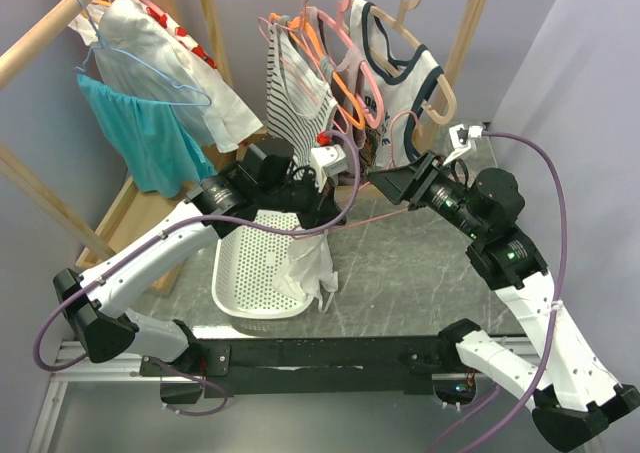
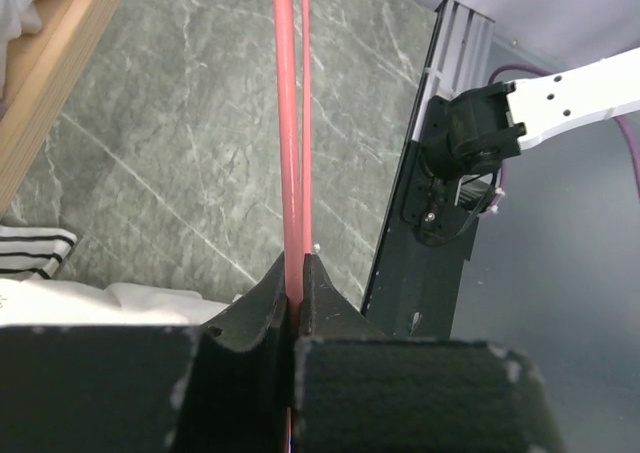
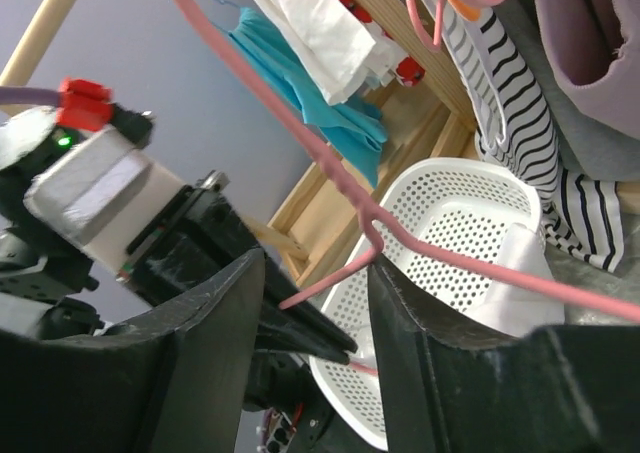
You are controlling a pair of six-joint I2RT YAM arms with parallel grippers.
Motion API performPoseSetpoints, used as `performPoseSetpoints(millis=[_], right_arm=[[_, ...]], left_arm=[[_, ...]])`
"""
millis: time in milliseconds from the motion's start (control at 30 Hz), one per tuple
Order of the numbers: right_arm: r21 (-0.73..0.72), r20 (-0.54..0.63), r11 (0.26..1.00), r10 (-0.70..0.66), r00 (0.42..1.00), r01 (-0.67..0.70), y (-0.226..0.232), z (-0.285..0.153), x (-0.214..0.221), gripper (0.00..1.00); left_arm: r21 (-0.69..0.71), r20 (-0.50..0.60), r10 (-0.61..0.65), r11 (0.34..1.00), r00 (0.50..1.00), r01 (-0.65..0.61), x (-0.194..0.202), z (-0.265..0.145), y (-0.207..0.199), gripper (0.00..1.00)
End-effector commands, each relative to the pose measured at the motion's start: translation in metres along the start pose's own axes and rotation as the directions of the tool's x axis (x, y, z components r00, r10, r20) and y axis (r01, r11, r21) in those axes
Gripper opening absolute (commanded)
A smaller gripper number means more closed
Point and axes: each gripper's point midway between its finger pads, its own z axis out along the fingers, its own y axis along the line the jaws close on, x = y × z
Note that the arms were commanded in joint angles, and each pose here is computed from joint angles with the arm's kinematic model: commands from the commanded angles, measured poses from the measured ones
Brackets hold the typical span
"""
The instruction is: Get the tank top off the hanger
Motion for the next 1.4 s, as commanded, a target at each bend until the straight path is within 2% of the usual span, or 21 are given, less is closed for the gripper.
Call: performPoseSetpoints(millis=[0,167,200,233,267,300,367,533,600,633,767,867,967,1233,1267,1300,1333,1367], right_arm=[[-0.009,0.047,1.0,-0.012,0.999,0.013,0.003,0.006,-0.008,0.51],[0.046,0.047,0.999,-0.023,0.999,0.02,-0.01,0.005,-0.004,0.46],[0.046,0.047,0.999,-0.026,0.999,0.023,-0.011,0.005,-0.003,0.35],[0.049,0.048,0.999,-0.025,0.999,0.023,-0.011,0.005,-0.003,0.3],[0.049,0.056,0.998,-0.029,0.998,0.026,-0.011,0.003,-0.004,0.16],[0.051,0.064,0.998,-0.03,0.997,0.027,-0.011,0.002,-0.006,0.08],[0.052,0.083,0.998,-0.032,0.996,0.028,-0.01,-0.001,-0.009,0.0],[0.068,0.11,0.998,-0.017,0.994,0.009,-0.014,-0.003,-0.01,0.0],[0.072,0.121,0.997,-0.012,0.993,0.003,-0.017,-0.004,-0.01,0.0],[0.073,0.124,0.997,-0.011,0.992,0.002,-0.017,-0.005,-0.01,0.0],[0.08,0.136,0.997,-0.003,0.991,-0.008,-0.019,-0.007,-0.01,0.0],[0.088,0.149,0.996,-0.006,0.989,-0.007,-0.02,-0.009,-0.012,0.0],[0.101,0.16,0.995,-0.012,0.987,-0.004,-0.021,-0.01,-0.015,0.0],[0.136,0.184,0.991,-0.036,0.982,0.011,-0.026,-0.012,-0.021,0.0],[0.138,0.186,0.99,-0.038,0.982,0.012,-0.026,-0.013,-0.022,0.0],[0.152,0.186,0.988,-0.047,0.981,0.018,-0.029,-0.012,-0.022,0.0],[0.159,0.184,0.987,-0.049,0.982,0.02,-0.03,-0.012,-0.022,0.0],[0.162,0.185,0.987,-0.052,0.981,0.022,-0.03,-0.012,-0.023,0.0]], left_arm=[[0.03,0.099,0.052,0.998,0.994,-0.055,-0.034,-0.003,-0.018,0.01],[0.042,0.113,0.065,0.997,0.992,-0.07,-0.038,-0.005,-0.023,0.01],[0.043,0.111,0.068,0.996,0.992,-0.073,-0.038,-0.005,-0.023,0.01],[0.041,0.102,0.066,0.997,0.993,-0.07,-0.036,-0.005,-0.022,0.01],[0.035,0.097,0.068,0.997,0.993,-0.072,-0.035,-0.005,-0.021,0.01],[0.026,0.093,0.072,0.997,0.993,-0.075,-0.034,-0.005,-0.019,0.01],[0.023,0.084,0.073,0.997,0.994,-0.075,-0.031,-0.004,-0.018,0.01],[0.027,0.096,0.078,0.996,0.992,-0.081,-0.03,-0.004,-0.018,0.21],[0.026,0.109,0.081,0.996,0.991,-0.084,-0.032,-0.005,-0.019,0.34],[0.026,0.111,0.084,0.996,0.99,-0.087,-0.032,-0.006,-0.019,0.35],[0.033,0.101,0.078,0.996,0.992,-0.081,-0.029,-0.003,-0.019,0.3],[0.042,0.07,0.063,0.997,0.996,-0.066,-0.02,0.002,-0.017,0.16],[0.028,0.036,0.046,0.998,0.998,-0.047,-0.01,0.005,-0.013,0.18],[-0.064,0.018,0.041,0.997,0.999,-0.04,0.006,-0.017,-0.006,0.41],[-0.074,-0.006,0.027,0.997,1.0,-0.027,0.014,-0.02,-0.005,0.5],[-0.1,0.012,0.024,0.995,1.0,-0.023,0.012,-0.027,-0.004,0.67],[-0.108,0.028,0.021,0.994,0.999,-0.018,0.01,-0.032,-0.005,0.96],[-0.11,0.046,0.026,0.994,0.999,-0.021,0.011,-0.034,-0.005,0.99]])
